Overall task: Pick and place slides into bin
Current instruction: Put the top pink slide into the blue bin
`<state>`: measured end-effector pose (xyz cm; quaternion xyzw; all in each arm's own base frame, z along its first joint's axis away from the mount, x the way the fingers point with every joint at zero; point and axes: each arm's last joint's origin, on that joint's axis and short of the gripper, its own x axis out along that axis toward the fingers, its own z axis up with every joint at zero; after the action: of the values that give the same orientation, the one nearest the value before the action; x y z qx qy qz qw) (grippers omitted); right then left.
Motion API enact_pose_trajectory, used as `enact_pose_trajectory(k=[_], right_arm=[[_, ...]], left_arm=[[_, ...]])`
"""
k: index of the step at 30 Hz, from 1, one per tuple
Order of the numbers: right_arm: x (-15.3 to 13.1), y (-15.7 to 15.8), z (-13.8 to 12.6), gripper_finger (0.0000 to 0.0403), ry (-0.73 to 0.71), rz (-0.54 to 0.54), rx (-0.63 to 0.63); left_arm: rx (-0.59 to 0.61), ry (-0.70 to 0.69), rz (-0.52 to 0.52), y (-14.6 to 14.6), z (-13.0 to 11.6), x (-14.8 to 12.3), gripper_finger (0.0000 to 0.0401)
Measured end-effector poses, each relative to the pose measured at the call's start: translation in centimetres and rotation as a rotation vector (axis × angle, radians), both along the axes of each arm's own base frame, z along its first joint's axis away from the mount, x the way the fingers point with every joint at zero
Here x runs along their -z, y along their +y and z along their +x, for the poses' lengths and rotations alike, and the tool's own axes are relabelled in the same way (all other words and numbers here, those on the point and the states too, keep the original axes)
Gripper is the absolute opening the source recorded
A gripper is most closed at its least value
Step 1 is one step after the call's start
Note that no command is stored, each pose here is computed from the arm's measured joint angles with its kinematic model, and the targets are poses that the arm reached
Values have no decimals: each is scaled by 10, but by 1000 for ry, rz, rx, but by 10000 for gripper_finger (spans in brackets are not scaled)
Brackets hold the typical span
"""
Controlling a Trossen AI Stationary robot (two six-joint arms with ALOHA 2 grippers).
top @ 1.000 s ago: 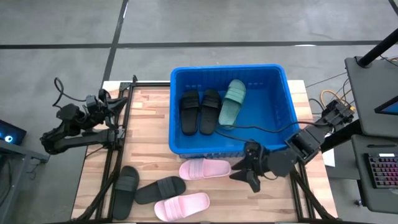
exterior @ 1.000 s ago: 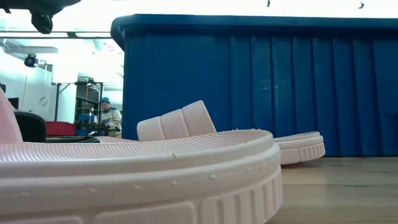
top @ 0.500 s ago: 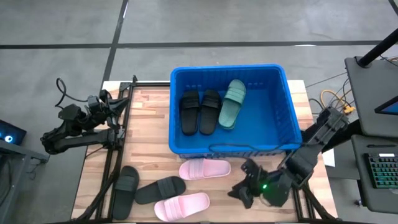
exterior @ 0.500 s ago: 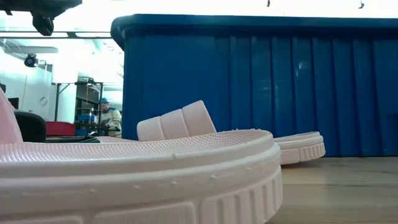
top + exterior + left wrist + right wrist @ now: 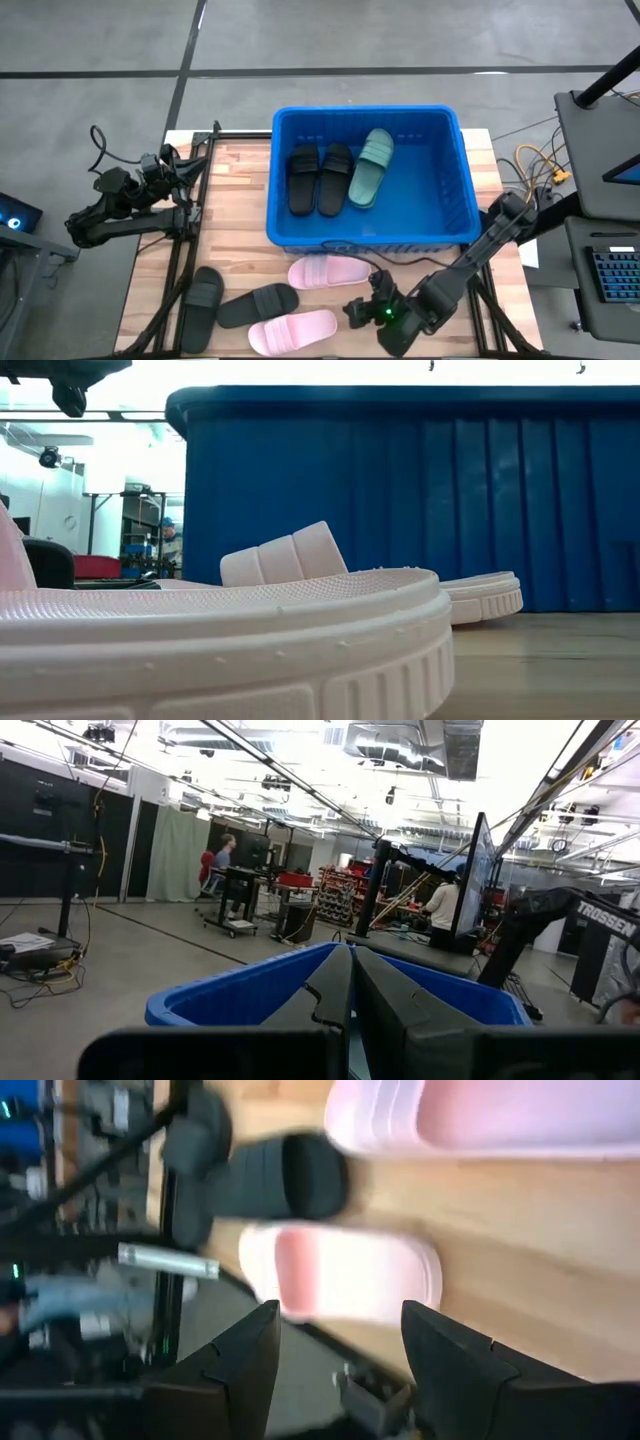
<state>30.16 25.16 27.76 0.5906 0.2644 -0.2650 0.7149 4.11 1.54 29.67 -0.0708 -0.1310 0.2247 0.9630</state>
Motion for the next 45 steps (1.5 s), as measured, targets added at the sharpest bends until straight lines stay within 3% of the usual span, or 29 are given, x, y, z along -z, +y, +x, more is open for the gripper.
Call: enact_pose_trajectory(k=[10,22,31,45], right_arm=[[15,-3,15,201,-108,-215,158],[64,-11,43,201,22,-190,202],[90,-13,55,201,60,-229,205],[117,-25,72,201,97,-418,164]], left_arm=[[1,0,1,0,0,0,0],[5,-1,2,0,0,0,0],[7,0,2,0,0,0,0],[8,0,1,0,0,0,0]])
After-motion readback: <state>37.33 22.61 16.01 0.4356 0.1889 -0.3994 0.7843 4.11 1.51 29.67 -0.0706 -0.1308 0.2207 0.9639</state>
